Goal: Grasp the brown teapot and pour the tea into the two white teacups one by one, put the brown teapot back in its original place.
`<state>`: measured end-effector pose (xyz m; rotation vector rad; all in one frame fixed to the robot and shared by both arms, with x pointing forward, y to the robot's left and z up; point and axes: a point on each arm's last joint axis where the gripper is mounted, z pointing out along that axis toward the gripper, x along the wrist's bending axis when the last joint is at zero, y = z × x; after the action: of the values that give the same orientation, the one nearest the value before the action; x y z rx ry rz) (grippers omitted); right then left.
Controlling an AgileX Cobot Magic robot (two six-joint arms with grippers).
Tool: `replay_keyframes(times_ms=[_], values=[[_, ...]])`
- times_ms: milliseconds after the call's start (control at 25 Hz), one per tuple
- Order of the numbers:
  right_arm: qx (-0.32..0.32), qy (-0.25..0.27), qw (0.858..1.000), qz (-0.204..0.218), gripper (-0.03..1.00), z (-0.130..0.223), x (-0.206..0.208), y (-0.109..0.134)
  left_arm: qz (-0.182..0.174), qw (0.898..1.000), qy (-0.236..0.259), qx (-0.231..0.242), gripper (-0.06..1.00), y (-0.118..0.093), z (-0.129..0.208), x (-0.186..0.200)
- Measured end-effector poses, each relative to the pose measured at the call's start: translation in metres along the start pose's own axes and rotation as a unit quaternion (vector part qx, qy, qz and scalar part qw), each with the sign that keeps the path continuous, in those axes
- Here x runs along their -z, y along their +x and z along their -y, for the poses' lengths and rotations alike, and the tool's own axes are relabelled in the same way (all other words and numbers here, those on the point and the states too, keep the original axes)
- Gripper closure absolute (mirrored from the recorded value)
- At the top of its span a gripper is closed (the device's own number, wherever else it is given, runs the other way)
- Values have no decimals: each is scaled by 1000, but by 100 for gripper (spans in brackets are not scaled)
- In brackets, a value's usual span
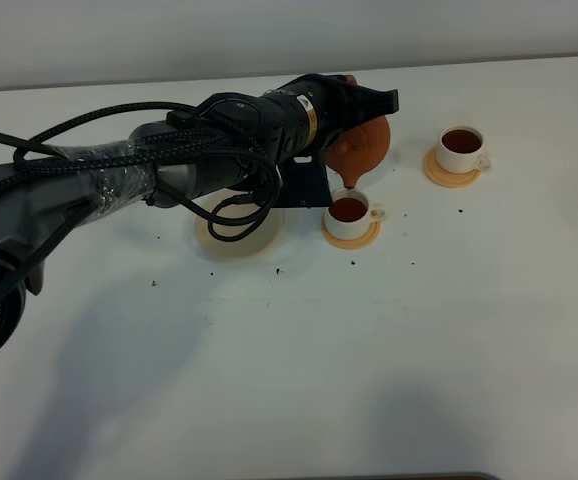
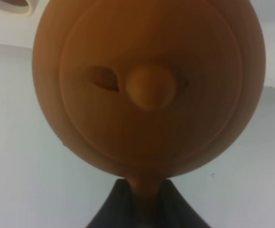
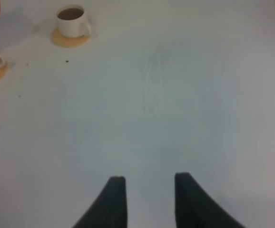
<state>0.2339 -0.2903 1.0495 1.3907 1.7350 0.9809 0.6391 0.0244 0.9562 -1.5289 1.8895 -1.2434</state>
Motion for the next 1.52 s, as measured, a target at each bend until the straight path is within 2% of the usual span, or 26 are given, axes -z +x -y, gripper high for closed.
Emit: replay_keyframes(times_ms=[400,760,1000,1080,1240,1320,1400,1440,1520], values=[[0,0,1000,0,73,0,0,0,-1,1000,-1,-1,83,0,0,0],[0,0,1000,0,73,0,0,0,12,994,-4,112,83,-2,0,1],[0,0,1000,0,73,0,0,0,14,989,20,147,83,-8,20,14],[0,0,1000,0,73,0,0,0,16,984,28,173,83,-11,28,20],[0,0,1000,0,73,0,0,0,24,965,41,258,83,-15,41,33],[0,0,1000,0,73,0,0,0,41,948,43,311,83,-18,43,38],[0,0,1000,0,73,0,0,0,60,927,39,367,83,-21,42,41],[0,0,1000,0,73,0,0,0,74,913,33,400,83,-23,40,42],[0,0,1000,0,73,0,0,0,108,877,21,469,83,-28,34,45]])
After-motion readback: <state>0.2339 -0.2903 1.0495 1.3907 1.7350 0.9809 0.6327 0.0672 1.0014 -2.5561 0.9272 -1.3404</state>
